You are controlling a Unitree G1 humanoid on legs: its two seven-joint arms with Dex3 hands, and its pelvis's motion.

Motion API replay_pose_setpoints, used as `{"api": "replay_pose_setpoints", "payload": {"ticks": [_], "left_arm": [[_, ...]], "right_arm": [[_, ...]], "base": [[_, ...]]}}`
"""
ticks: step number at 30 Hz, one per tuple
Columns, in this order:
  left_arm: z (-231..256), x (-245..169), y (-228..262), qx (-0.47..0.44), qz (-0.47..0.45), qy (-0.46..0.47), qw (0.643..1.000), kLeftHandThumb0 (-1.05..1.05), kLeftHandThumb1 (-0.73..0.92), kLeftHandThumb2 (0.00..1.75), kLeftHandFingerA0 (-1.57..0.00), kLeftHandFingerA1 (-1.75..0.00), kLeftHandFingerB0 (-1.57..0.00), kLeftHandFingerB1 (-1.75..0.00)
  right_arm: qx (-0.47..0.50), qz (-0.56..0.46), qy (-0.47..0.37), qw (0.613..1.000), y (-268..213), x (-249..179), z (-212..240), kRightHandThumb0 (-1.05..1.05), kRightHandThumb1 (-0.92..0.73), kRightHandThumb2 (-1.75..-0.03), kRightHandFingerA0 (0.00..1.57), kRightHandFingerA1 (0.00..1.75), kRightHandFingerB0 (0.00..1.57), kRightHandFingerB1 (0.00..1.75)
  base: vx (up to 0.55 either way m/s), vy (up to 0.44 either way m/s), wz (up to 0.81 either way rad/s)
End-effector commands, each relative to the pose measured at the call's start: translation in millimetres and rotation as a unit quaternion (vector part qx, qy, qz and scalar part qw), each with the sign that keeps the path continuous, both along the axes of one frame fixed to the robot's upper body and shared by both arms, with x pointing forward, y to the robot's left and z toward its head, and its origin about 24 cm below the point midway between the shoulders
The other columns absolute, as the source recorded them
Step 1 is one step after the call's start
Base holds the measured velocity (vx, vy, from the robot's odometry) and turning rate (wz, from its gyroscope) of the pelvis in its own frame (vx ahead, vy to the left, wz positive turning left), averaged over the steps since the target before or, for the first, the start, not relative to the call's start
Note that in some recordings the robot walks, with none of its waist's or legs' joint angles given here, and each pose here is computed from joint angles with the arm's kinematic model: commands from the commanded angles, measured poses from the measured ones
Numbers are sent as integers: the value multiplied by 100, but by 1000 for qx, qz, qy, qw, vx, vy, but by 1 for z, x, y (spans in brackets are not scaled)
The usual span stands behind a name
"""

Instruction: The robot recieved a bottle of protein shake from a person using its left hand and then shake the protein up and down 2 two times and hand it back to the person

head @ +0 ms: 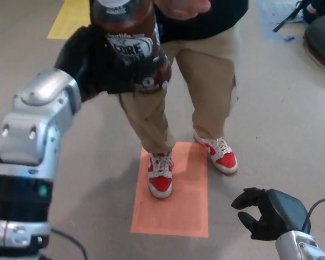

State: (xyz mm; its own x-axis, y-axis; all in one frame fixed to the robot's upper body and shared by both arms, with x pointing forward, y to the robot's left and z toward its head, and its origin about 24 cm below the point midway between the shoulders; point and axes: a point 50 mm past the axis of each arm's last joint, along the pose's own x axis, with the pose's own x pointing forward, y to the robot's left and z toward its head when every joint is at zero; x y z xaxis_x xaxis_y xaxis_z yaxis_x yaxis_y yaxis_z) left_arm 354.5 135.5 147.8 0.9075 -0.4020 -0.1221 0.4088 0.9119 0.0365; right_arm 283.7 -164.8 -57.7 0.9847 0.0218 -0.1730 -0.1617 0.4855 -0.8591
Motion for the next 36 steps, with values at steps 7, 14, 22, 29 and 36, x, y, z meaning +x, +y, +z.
{"api": "replay_pose_setpoints", "payload": {"ticks": [7,14,22,29,36], "left_arm": [[-60,-11,-12,94,-37,86,991,-24,75,75,-84,-156,-71,-114],[-53,-4,-17,121,-42,75,989,-23,75,75,-84,-159,-70,-117],[-38,3,-17,108,-34,64,991,-28,77,72,-84,-158,-66,-115],[-21,9,-12,100,-12,43,994,-24,76,77,-86,-155,-71,-111],[12,24,-2,80,15,24,996,-20,80,70,-83,-163,-66,-113]], "right_arm": [[-4,-3,3,1000,-2,-2,-2,-37,-67,-72,95,87,86,53],[0,-7,12,1000,-3,-4,-4,-40,-67,-72,95,83,86,55],[-5,-3,19,1000,-5,-11,-9,-37,-68,-73,95,90,85,52],[2,3,20,1000,-4,-19,-14,-39,-65,-74,97,87,87,54],[3,-4,21,1000,-6,-15,-11,-37,-65,-74,97,92,88,53]], "base": [[0,0,1],[0,0,0],[0,0,0],[0,0,0],[0,0,0]]}}
